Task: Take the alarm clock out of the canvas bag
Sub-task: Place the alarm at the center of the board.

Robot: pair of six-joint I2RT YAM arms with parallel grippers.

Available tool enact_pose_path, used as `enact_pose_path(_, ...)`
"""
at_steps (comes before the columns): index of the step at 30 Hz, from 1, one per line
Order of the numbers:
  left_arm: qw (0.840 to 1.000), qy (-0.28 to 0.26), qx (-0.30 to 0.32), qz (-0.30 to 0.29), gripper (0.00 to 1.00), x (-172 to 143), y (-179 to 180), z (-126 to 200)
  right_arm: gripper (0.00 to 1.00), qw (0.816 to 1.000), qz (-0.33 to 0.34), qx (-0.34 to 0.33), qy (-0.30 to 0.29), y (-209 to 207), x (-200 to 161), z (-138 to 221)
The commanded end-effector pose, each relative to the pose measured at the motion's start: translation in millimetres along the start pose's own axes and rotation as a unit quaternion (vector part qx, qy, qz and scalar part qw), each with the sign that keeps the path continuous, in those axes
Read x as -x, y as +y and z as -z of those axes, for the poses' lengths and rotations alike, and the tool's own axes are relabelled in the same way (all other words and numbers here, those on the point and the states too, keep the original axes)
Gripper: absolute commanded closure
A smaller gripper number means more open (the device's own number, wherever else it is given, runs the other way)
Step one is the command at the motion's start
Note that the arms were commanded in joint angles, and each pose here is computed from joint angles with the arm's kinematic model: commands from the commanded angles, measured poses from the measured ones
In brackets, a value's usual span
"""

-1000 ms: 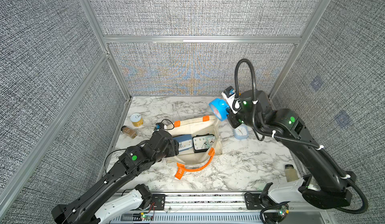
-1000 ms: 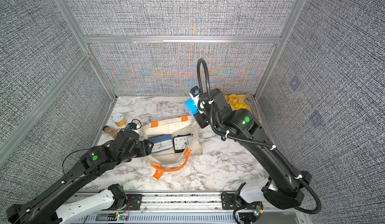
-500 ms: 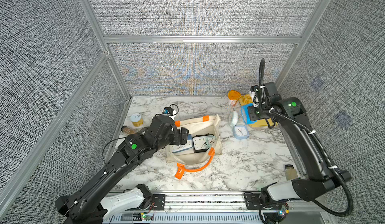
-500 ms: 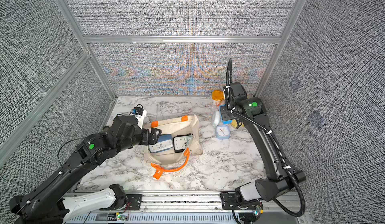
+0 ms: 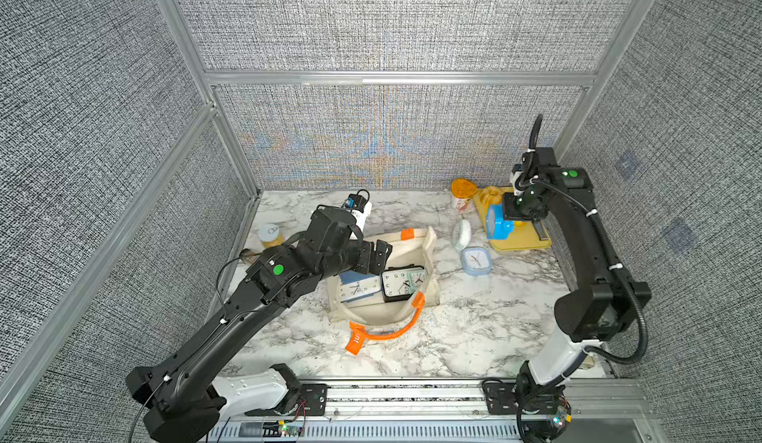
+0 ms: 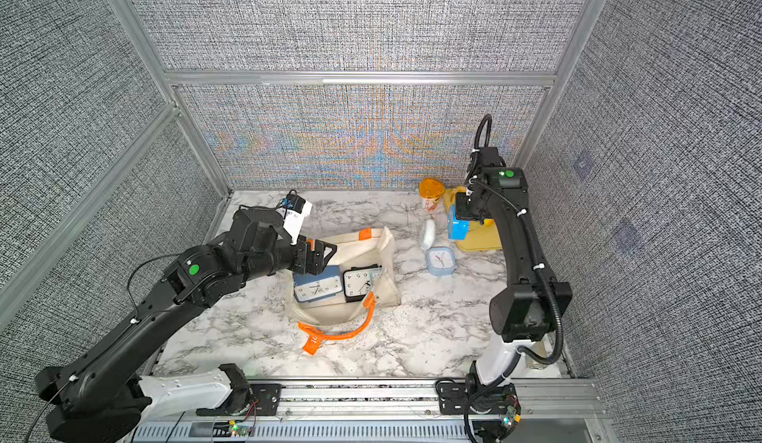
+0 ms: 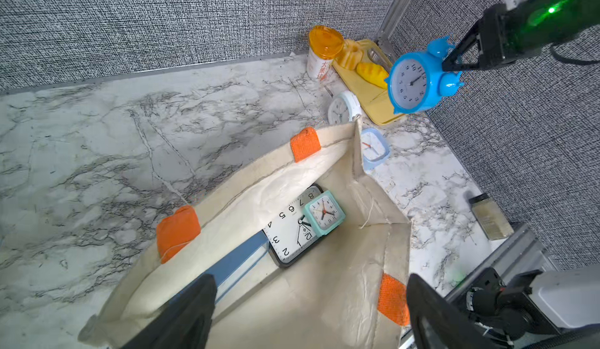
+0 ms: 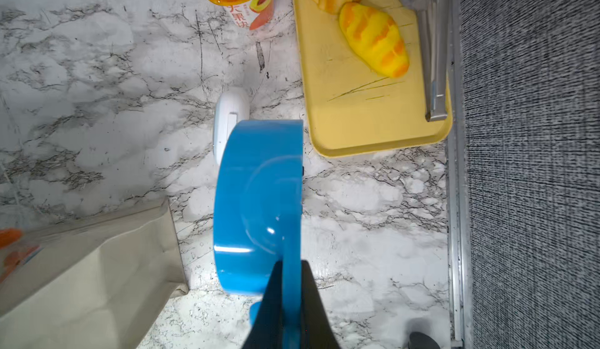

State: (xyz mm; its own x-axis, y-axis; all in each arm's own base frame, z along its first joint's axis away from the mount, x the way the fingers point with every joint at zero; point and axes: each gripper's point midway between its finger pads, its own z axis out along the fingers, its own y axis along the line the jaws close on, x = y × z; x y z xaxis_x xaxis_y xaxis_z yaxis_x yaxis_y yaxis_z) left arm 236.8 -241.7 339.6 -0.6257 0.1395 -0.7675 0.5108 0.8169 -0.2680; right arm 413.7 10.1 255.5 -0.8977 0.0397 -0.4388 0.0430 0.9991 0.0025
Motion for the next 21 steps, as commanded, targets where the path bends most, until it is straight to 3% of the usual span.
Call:
enact_pose_path(1,0.999,-0.006,-0.031,-0.007,0.08,5.3,-12.1,-5.8,1.00,1.000,0.002,0.024,0.000,3.8,11.2,-13.0)
enact_pose_path(11,0.999,0.003,-0.047,-0.010,0.08,5.7,-20.0,-27.4,1.00,0.999,0.013,0.008,0.043,-5.2,27.1,-76.3)
enact_pose_path(21,0.999,0.020,-0.050,0.001,0.08,-5.2,-19.9,-40.5,1.00,0.997,0.014,0.020,0.080,-0.4,22.2,-111.6)
